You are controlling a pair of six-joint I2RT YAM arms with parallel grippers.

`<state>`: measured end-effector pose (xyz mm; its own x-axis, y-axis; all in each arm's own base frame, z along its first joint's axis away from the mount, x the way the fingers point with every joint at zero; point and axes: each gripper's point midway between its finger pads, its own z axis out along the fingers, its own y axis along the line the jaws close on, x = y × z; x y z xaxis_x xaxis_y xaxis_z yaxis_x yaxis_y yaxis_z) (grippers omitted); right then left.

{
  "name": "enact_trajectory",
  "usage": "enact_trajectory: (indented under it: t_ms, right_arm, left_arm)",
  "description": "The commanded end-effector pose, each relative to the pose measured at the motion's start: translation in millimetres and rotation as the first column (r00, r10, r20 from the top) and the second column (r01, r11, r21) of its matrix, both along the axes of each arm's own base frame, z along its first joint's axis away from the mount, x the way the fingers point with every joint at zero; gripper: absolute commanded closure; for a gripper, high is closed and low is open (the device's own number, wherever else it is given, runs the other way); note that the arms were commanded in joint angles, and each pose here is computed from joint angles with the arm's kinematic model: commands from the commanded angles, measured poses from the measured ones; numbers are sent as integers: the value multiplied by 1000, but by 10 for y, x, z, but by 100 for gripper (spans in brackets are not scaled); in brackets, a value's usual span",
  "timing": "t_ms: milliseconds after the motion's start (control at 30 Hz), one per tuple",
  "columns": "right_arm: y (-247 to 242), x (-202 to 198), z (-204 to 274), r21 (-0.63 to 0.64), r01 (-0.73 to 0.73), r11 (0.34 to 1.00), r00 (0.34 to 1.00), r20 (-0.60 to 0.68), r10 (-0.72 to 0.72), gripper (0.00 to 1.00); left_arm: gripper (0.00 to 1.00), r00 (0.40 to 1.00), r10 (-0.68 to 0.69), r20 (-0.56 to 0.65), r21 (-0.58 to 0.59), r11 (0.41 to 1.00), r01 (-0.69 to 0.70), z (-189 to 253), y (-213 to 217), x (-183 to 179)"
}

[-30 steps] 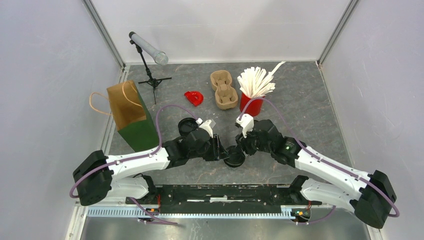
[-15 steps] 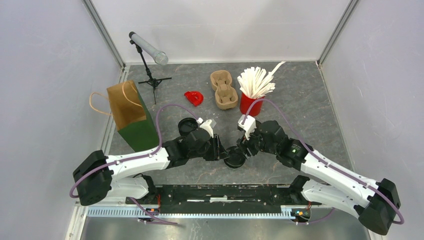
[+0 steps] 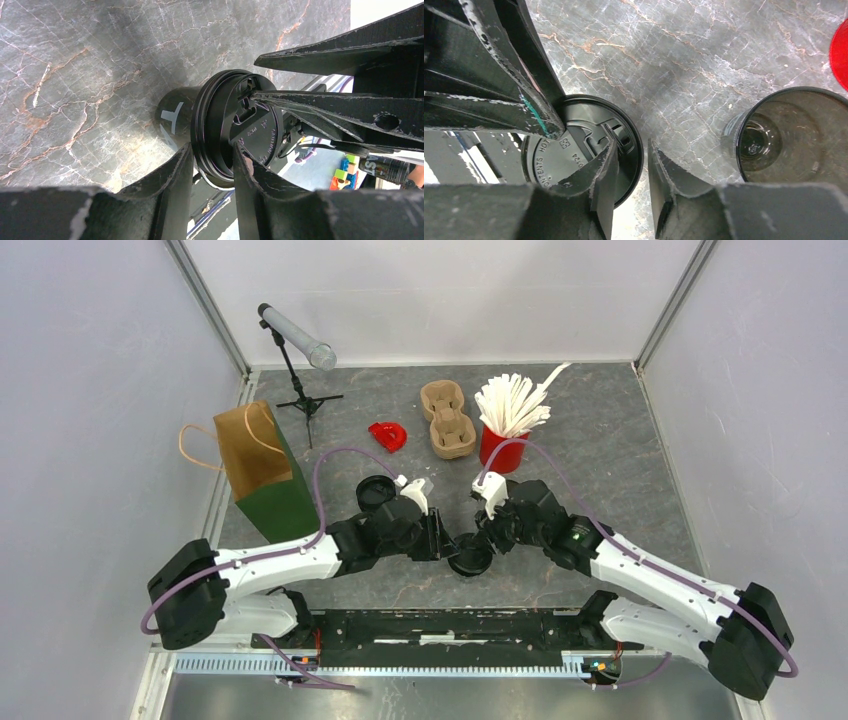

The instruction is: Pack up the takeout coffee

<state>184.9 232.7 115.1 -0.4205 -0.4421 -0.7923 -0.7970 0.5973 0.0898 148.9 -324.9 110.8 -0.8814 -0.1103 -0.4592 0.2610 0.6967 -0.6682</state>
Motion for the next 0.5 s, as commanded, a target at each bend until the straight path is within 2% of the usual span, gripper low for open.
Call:
enact_trajectory:
  t_ms: [0,167,467]
  right_arm:
    - [2,39,8,26,14,1000,1000,-4,-13,70]
    - [13,43,104,55,9,998,1000,-5,-9,78]
    - [54,19,298,106,-3,994,1000,-10,4,81]
  left_arm:
    - [60,997,-25,70,-1,1000,25,105,-68,61]
    - [60,997,-28,75,-4,1000,28,141,-76,62]
    - [59,996,-31,89,-18,999,33,291,-105,77]
